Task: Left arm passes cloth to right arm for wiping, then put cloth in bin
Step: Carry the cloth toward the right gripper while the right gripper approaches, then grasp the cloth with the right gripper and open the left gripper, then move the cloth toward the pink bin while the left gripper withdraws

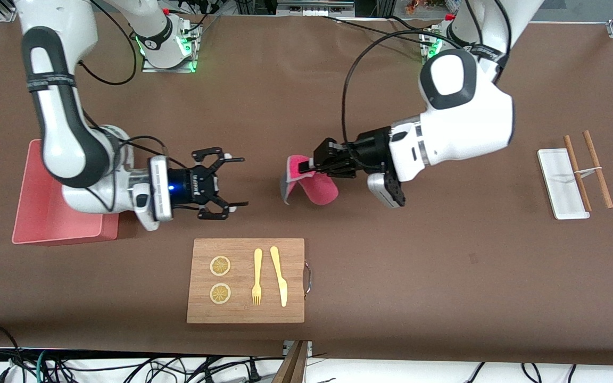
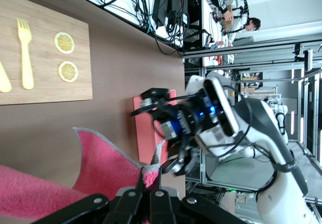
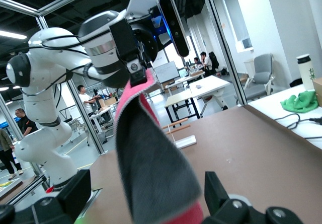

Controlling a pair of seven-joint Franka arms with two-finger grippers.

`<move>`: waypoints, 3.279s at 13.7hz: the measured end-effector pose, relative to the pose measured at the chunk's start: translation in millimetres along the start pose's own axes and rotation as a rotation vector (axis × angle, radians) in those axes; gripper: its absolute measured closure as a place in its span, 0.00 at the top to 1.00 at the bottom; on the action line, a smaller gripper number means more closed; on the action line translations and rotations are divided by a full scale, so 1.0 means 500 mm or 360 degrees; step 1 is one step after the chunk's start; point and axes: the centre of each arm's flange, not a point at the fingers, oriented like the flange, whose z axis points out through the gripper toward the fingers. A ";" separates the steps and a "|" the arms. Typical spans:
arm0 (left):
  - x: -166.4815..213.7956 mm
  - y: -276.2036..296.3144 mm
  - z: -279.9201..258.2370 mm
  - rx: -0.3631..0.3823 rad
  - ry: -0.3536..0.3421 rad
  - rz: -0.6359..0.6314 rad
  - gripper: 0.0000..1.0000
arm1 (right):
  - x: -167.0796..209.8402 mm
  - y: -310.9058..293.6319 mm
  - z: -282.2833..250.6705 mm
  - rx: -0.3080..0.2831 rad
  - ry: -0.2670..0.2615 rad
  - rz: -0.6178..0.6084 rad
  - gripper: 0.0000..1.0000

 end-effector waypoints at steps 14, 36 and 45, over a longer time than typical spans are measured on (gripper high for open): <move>-0.055 0.039 0.069 -0.0037 -0.0058 0.0025 0.03 | -0.033 0.004 0.085 -0.0139 0.0126 -0.0021 1.00; -0.056 0.045 0.065 -0.0039 -0.0051 0.0032 0.69 | -0.005 0.038 -0.019 -0.0268 -0.0027 -0.0152 0.02; -0.061 -0.062 -0.029 0.0458 -0.0115 0.0272 1.00 | 0.134 -0.098 -0.275 -0.0438 -0.0872 0.0380 0.02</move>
